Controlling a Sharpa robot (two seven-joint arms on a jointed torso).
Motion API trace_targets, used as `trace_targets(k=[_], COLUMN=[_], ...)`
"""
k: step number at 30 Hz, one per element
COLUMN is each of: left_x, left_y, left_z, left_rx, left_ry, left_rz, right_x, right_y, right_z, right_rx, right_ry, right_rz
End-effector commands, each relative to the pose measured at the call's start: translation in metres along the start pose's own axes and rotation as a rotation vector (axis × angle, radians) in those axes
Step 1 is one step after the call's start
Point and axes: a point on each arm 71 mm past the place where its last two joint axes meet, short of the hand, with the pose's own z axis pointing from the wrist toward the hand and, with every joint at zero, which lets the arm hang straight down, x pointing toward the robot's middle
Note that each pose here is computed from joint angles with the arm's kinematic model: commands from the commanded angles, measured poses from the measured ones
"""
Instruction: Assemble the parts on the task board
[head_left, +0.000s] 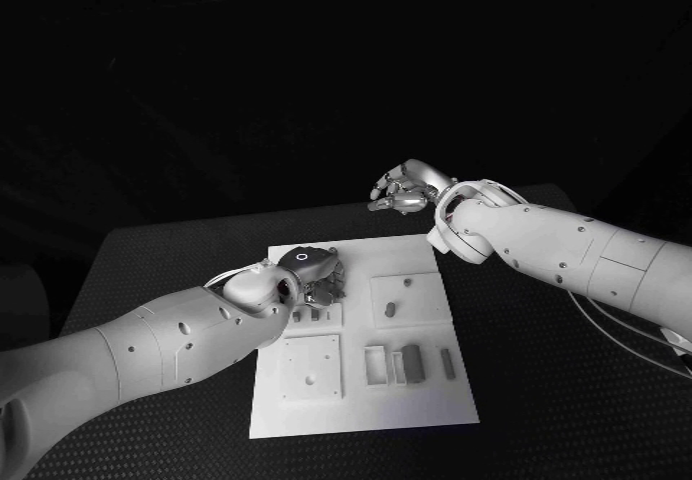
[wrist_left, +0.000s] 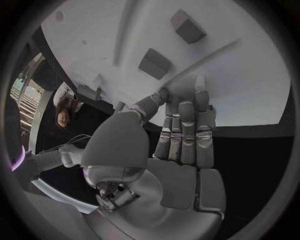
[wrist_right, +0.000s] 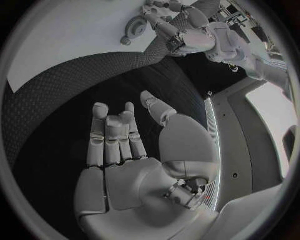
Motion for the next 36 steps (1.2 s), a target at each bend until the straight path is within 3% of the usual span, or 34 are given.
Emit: trace_targets(k=[1,18,27,36], left_x=[0.0162,0.0176,0.0195,0.0149], left_y=[-0.0103,-0.0091,-0.0023,0.0039], left_z=[-0.0014,-0.0008,-0.0009,-0.0011], left_rx=[0.047,0.035,0.008,-0.013], left_ry=[0.098,0.117,0.143,0.075], left_rz=[-0.019,-0.025,-0.006,-0.060], right_x=[0.001,0.001,0.001,0.001], right_y=[0.001,0.001,0.001,0.001], right_z=[0.000,0.000,0.000,0.000], right_rx=[-0.011,-0.011,-0.011,-0.009], right_ry=[0.013,0.013,0.013,0.013], right_rz=[0.002,0.002,0.001,0.002])
